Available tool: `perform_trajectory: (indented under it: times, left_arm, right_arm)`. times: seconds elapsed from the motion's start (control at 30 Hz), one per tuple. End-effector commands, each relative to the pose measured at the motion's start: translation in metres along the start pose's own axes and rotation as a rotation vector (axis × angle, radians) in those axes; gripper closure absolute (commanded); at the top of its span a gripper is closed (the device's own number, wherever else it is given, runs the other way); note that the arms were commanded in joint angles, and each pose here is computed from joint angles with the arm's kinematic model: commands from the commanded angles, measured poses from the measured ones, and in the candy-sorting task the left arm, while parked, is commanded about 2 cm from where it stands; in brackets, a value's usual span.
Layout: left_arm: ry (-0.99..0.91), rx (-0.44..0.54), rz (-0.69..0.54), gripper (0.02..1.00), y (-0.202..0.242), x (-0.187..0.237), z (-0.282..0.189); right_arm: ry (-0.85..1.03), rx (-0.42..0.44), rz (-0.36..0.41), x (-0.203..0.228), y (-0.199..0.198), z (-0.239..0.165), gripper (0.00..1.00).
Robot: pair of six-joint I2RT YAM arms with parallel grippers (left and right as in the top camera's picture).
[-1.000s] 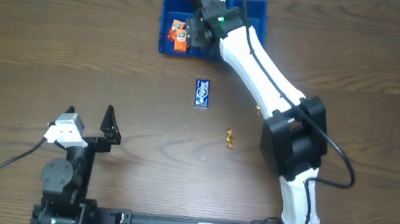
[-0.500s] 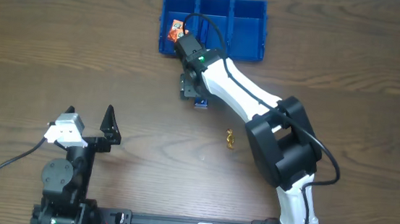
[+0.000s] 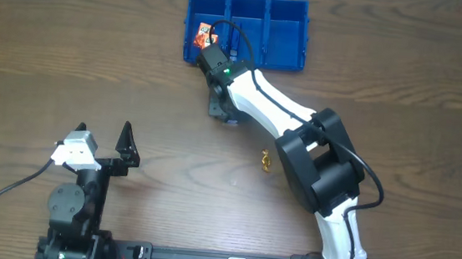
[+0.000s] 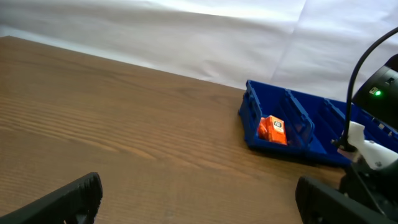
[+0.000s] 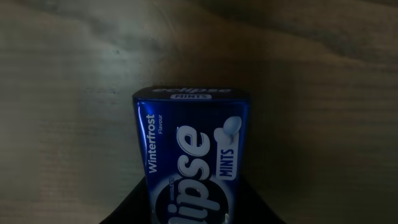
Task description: Sort Candies Into Trays
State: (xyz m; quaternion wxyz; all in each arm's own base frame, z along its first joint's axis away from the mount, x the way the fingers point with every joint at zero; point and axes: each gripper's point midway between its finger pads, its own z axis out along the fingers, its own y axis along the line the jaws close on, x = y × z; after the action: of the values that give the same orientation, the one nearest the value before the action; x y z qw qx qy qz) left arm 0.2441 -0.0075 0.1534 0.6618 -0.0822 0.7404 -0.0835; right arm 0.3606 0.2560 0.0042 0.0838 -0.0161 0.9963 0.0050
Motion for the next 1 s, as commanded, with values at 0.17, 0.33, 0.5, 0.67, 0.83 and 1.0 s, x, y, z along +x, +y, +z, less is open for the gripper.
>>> perform_trajectory:
  times: [0.17, 0.33, 0.5, 0.67, 0.83, 1.0]
  left_arm:
    - [0.048, -0.023, 0.021, 0.020, 0.006, 0.017, 0.001]
    - [0.048, -0.023, 0.021, 0.023, 0.006, 0.017, 0.001]
    - [0.048, -0.023, 0.021, 0.020, 0.006, 0.017, 0.001]
    - [0.048, -0.023, 0.021, 0.020, 0.006, 0.017, 0.001]
    - [0.048, -0.023, 0.021, 0.023, 0.006, 0.017, 0.001]
    - [0.048, -0.023, 0.021, 0.020, 0.006, 0.017, 0.001]
  right_arm:
    - [-0.475, -0.051, 0.049, -0.077, -0.024, -0.203, 0.809]
    - [-0.627, 0.011, 0.060, -0.159, -0.042, -0.223, 0.809]
    - [-0.602, 0.008, 0.064, -0.203, -0.042, -0.163, 0.807]
    - [-0.524, -0.020, 0.039, -0.208, -0.034, -0.105, 0.807]
    - [-0.524, -0.015, 0.037, -0.210, -0.034, -0.100, 0.772]
    - [-0.523, -0.016, 0.022, -0.208, -0.030, -0.100, 0.314]
